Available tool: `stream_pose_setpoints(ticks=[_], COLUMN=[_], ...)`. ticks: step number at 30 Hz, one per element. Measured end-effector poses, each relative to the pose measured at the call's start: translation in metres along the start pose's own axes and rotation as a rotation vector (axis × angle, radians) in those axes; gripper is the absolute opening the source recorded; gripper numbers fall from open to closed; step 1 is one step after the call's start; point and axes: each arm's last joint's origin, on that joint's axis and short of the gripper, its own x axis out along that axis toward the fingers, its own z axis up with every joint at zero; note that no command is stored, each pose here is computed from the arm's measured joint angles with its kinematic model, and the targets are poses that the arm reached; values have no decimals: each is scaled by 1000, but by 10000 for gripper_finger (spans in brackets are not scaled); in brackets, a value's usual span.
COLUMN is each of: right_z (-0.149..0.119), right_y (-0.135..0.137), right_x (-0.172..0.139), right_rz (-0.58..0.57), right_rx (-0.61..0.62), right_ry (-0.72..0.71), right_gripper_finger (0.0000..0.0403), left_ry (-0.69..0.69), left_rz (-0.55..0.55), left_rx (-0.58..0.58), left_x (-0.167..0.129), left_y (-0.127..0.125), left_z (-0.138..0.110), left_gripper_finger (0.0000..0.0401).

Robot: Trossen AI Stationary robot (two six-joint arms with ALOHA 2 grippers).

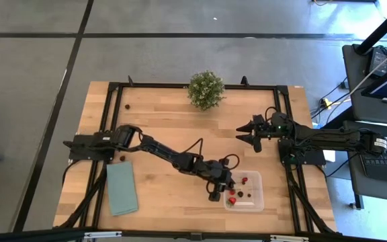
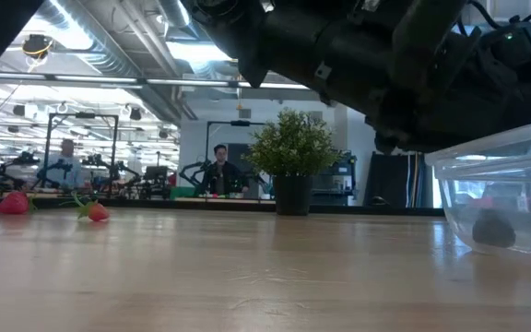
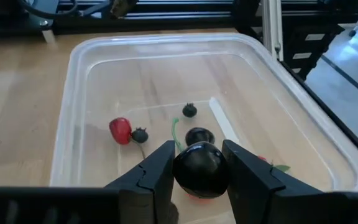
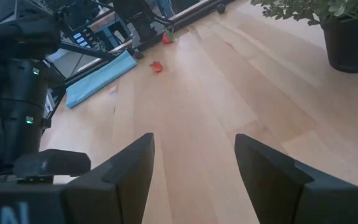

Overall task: Pick and placing Produce into tupperware
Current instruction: Put the bottom black cherry into the bin, then put the bottom strawberry into the bin

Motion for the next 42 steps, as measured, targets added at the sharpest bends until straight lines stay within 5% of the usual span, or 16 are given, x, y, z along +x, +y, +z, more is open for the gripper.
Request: stream_pose_setpoints(ticks=[10, 26, 33, 42], right_z=[0, 0, -1, -4], right_y=[0, 0, 0, -1], right_x=[0, 0, 0, 0], right_rz=[0, 0, -3, -15], right_rx=[2, -2, 3, 19], right_ry=[0, 1, 7, 42], right_gripper_finger=[226, 226, 226, 226], left_ry=[-1, -54, -89, 173], left_rz=[0, 41, 93, 237], left_rx=[-3, -8, 124, 131], left_x=[0, -16, -77, -191], left_y=[3, 23, 39, 63], left_z=[0, 23, 80, 113], left_gripper_finger=[120, 179, 225, 269])
